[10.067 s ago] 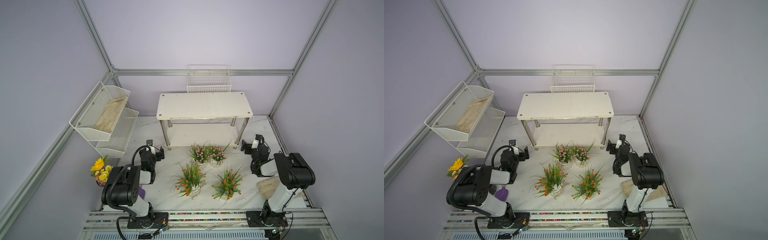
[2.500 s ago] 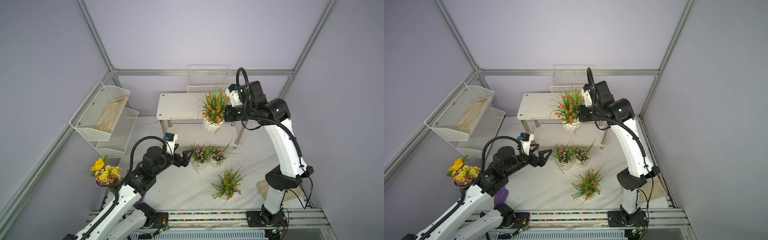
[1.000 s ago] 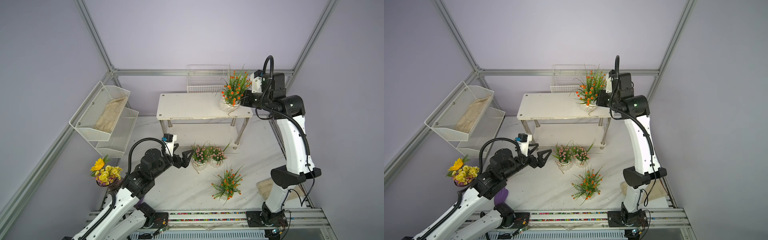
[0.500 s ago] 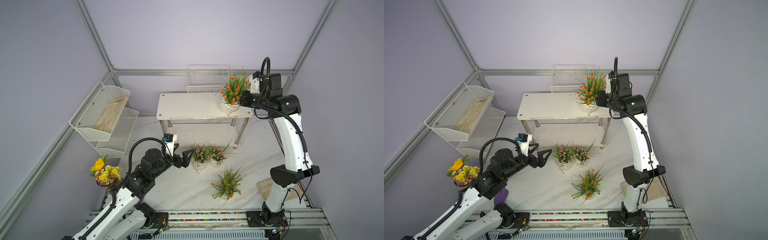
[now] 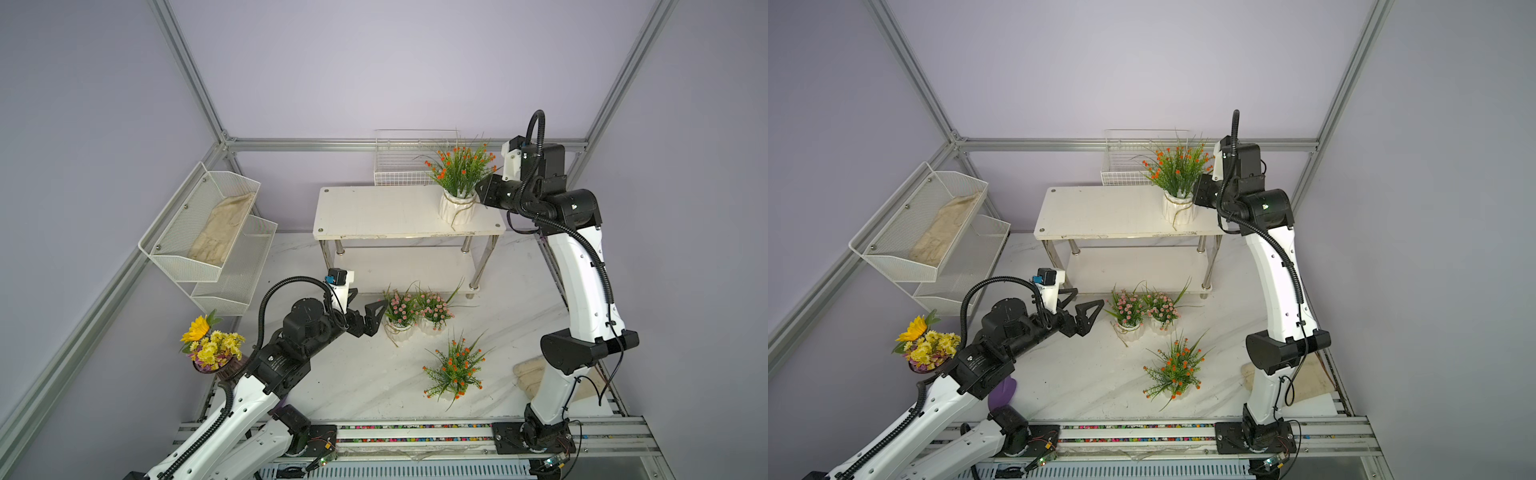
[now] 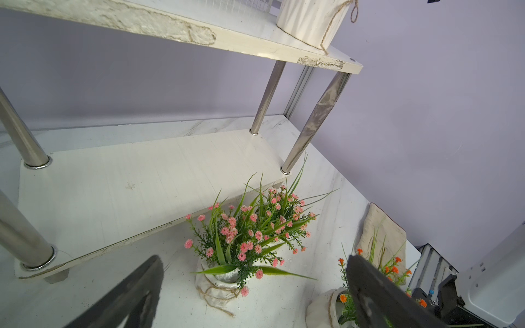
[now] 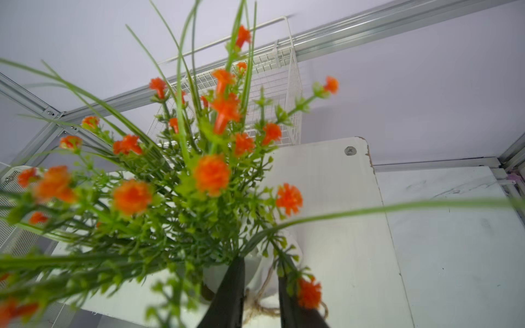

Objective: Place the baby's breath potted plants on the rack by color
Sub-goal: Place the baby's breath potted plant on the rack.

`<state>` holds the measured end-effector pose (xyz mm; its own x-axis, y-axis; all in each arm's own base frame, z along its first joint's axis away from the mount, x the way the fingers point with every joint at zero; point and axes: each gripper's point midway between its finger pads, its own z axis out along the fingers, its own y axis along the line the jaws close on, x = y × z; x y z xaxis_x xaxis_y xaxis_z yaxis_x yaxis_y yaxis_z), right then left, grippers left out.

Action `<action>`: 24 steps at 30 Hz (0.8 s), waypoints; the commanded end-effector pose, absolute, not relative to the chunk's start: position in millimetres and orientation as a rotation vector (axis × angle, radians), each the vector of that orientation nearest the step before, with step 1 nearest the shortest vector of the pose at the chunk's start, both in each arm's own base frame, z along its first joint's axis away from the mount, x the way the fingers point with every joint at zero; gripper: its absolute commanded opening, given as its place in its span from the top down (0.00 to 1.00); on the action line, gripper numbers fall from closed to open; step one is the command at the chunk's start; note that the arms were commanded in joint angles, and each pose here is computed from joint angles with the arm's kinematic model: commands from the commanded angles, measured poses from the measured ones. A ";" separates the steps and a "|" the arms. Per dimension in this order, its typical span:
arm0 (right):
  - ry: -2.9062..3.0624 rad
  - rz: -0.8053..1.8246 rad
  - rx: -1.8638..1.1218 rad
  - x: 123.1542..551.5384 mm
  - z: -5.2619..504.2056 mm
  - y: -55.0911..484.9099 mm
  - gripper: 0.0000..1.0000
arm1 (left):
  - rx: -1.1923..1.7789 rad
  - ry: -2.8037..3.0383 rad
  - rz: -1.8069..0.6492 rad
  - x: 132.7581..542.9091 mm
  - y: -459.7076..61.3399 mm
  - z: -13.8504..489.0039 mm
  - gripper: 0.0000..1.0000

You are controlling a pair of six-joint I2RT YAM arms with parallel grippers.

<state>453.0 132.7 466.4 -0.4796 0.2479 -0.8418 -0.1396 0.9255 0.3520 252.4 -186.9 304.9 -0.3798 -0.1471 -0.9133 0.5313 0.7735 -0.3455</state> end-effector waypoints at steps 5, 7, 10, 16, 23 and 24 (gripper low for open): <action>1.957 0.475 0.088 446.1 484.9 127.4 0.72 | 0.284 1.800 -0.741 253.4 -186.3 307.4 0.00; 1.940 0.466 0.093 438.4 490.4 123.3 0.69 | 0.286 1.802 -0.741 253.9 -187.0 307.5 0.00; 1.890 0.447 0.104 421.9 503.9 113.8 0.61 | 0.295 1.794 -0.722 257.5 -187.6 311.8 0.00; 1.807 0.436 0.114 392.4 529.8 101.1 0.53 | 0.319 1.783 -0.706 264.2 -192.6 321.4 0.00; 1.779 0.424 0.137 379.4 521.7 93.2 0.46 | 0.324 1.775 -0.686 267.8 -192.7 326.4 0.00; 1.779 0.424 0.138 378.5 520.2 92.9 0.45 | 0.324 1.772 -0.690 267.3 -193.1 327.6 0.00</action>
<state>366.8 95.4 526.5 -0.2679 0.3077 -0.9130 -0.1534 0.9219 0.3558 266.6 -191.9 282.1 -0.4142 -0.0847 -0.9062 0.5086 0.8042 -0.3076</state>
